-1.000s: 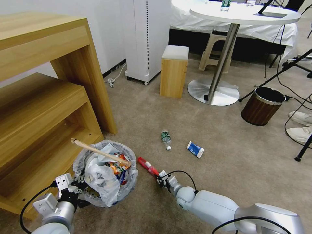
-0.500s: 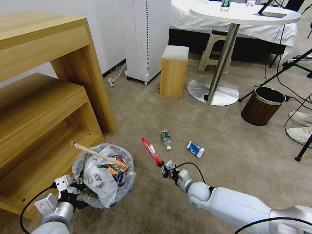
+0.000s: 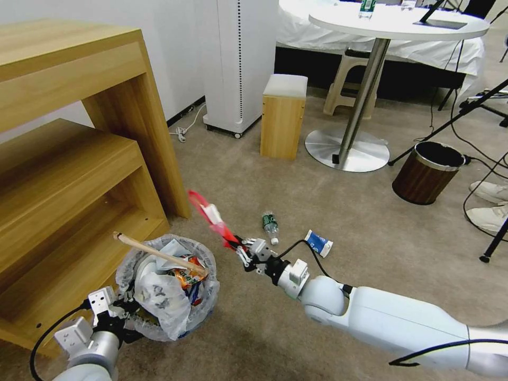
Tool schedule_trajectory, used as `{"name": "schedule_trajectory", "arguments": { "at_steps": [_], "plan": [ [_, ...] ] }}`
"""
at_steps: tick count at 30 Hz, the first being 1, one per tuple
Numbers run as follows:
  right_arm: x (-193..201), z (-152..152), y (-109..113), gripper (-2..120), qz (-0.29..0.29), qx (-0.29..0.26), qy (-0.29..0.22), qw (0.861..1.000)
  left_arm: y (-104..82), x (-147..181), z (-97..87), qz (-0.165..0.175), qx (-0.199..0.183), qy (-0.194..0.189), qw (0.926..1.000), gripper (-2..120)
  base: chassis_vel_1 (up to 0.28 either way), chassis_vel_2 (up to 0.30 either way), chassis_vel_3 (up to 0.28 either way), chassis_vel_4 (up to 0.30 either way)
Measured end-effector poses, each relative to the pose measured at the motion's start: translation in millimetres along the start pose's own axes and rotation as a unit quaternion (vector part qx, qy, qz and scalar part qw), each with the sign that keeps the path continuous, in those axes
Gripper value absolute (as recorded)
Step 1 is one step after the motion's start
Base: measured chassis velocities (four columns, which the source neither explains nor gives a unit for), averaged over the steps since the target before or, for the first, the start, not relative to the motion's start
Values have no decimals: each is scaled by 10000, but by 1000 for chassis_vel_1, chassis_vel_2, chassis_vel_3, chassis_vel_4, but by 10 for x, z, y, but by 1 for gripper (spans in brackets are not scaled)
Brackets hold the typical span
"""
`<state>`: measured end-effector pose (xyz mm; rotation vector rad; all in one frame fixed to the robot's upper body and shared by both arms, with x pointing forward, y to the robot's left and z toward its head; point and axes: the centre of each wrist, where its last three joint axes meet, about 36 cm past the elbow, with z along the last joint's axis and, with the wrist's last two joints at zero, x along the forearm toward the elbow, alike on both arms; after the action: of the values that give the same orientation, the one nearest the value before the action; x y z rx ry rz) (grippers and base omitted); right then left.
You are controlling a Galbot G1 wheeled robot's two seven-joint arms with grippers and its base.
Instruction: Pick up the trash bin and place the garbage on the floor into it.
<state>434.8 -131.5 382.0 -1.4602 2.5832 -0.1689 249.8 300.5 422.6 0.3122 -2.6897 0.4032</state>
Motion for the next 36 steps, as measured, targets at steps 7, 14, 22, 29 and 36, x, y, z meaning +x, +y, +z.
{"name": "schedule_trajectory", "arguments": {
  "at_steps": [7, 14, 22, 29, 36],
  "plan": [
    [-218, -143, -4, 2, -495, -7, -202, 9986, -33, 64, -31, 34, -4, -42, 10000, 0, 0, 0, 0, 0],
    [-373, -76, 64, 2, -827, -44, -140, 9965, -53, 134, -79, 52, -5, -104, 9999, 0, 0, 0, 0, 0],
    [-429, 84, 73, 2, -930, 2, -53, 9957, -54, 193, -115, 58, -10, -134, 9999, 0, 0, 0, 0, 0],
    [-457, 170, 115, 2, -1037, -18, -19, 9946, -75, 234, -133, 85, -10, -150, 9999, 0, 0, 0, 0, 0],
    [-453, 260, 281, 2, -1445, -189, -5, 9893, -100, 252, -148, 123, -12, -154, 9998, 0, 0, 0, 0, 0]
  ]
}}
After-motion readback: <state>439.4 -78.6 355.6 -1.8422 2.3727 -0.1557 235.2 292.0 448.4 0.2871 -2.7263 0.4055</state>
